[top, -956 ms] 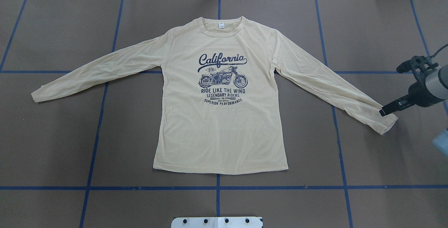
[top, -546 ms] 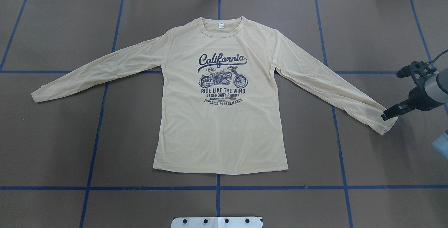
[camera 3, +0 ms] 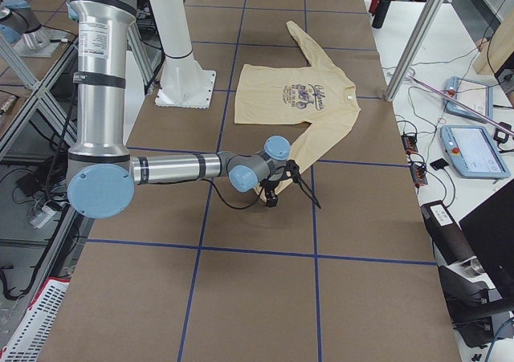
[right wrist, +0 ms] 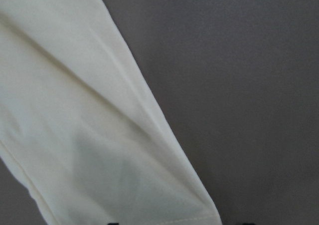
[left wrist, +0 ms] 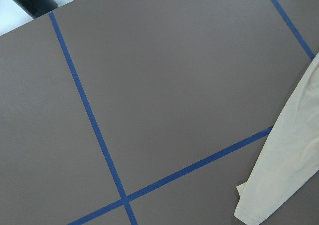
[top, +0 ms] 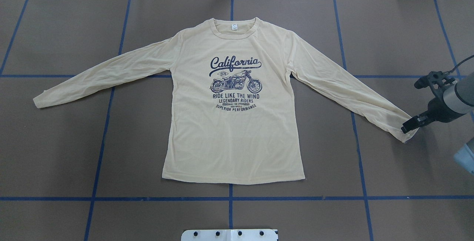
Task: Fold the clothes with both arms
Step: 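Lower the right gripper and grasp the cream shirt's sleeve cuff, then lift the cuff with the right gripper and carry it across toward the collar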
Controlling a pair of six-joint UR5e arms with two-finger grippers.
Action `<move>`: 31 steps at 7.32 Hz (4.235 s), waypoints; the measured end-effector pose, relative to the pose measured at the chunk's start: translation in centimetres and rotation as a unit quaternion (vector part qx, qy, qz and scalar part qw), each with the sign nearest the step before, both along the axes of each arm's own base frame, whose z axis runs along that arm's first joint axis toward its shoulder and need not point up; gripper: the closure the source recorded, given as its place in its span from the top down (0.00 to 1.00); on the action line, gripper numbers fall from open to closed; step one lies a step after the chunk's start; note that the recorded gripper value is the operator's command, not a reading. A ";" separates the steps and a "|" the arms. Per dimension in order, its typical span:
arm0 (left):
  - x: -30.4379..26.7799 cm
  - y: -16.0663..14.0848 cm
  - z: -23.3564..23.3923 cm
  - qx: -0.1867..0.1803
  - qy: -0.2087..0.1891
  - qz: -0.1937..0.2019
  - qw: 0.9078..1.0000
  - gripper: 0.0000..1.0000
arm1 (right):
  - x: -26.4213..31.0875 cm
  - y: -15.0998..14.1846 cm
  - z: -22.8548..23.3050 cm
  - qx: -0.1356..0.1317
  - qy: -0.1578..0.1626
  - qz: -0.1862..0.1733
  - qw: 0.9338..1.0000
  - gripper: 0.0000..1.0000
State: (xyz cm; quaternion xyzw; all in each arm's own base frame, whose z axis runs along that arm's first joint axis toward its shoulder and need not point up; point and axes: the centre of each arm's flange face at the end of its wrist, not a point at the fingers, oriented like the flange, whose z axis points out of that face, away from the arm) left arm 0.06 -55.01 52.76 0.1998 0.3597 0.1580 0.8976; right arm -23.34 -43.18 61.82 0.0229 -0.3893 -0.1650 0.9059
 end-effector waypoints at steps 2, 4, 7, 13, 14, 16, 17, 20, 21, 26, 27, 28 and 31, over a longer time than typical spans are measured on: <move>0.0 0.0 0.1 -0.001 0.001 0.001 1.000 1.00 | 0.0 0.1 0.1 -0.003 0.002 0.000 1.000 0.45; 0.0 0.0 0.2 -0.002 0.002 0.001 1.000 1.00 | -0.1 0.1 0.1 -0.004 0.000 -0.001 1.000 0.18; 0.1 0.0 0.2 -0.002 0.002 0.001 1.000 1.00 | -0.2 -0.1 -1.3 0.003 -0.010 0.000 1.000 0.00; 0.3 -0.4 0.2 -0.005 0.007 0.004 1.000 1.00 | -1.9 -2.4 -17.4 -0.014 -0.111 0.100 0.989 0.00; 0.3 -0.4 0.3 -0.006 0.007 0.004 1.000 1.00 | -3.4 -4.4 -21.4 -0.009 -0.132 0.110 0.985 0.00; 0.3 -0.8 0.5 -0.008 0.007 0.004 1.000 1.00 | -5.6 -7.8 -28.3 -0.018 -0.165 0.137 0.977 0.00; 0.3 -1.0 0.7 -0.010 0.007 0.004 1.000 1.00 | -6.4 -9.3 -32.2 -0.030 -0.186 0.156 0.970 0.00; 0.4 -1.2 0.9 -0.012 0.006 0.004 1.000 1.00 | -10.2 -14.1 -44.9 -0.080 -0.242 0.202 0.946 0.00; 0.3 -1.3 0.8 -0.012 0.006 0.003 1.000 1.00 | -12.5 -16.3 -47.8 -0.090 -0.244 0.204 0.944 0.00; 0.4 -1.6 0.4 -0.023 0.013 -0.010 1.000 1.00 | -28.6 -18.5 -52.2 -0.073 -0.203 0.222 0.951 0.00; 0.4 -1.7 0.5 -0.026 0.013 -0.012 1.000 1.00 | -30.4 -18.5 -52.0 -0.071 -0.194 0.226 0.952 0.00; 0.4 -1.7 0.5 -0.027 0.013 -0.012 0.999 1.00 | -31.8 -18.4 -51.7 -0.070 -0.185 0.230 0.953 0.00; 0.4 -1.8 0.5 -0.028 0.013 -0.014 0.999 1.00 | -35.5 -17.2 -51.9 -0.058 -0.179 0.233 0.954 0.00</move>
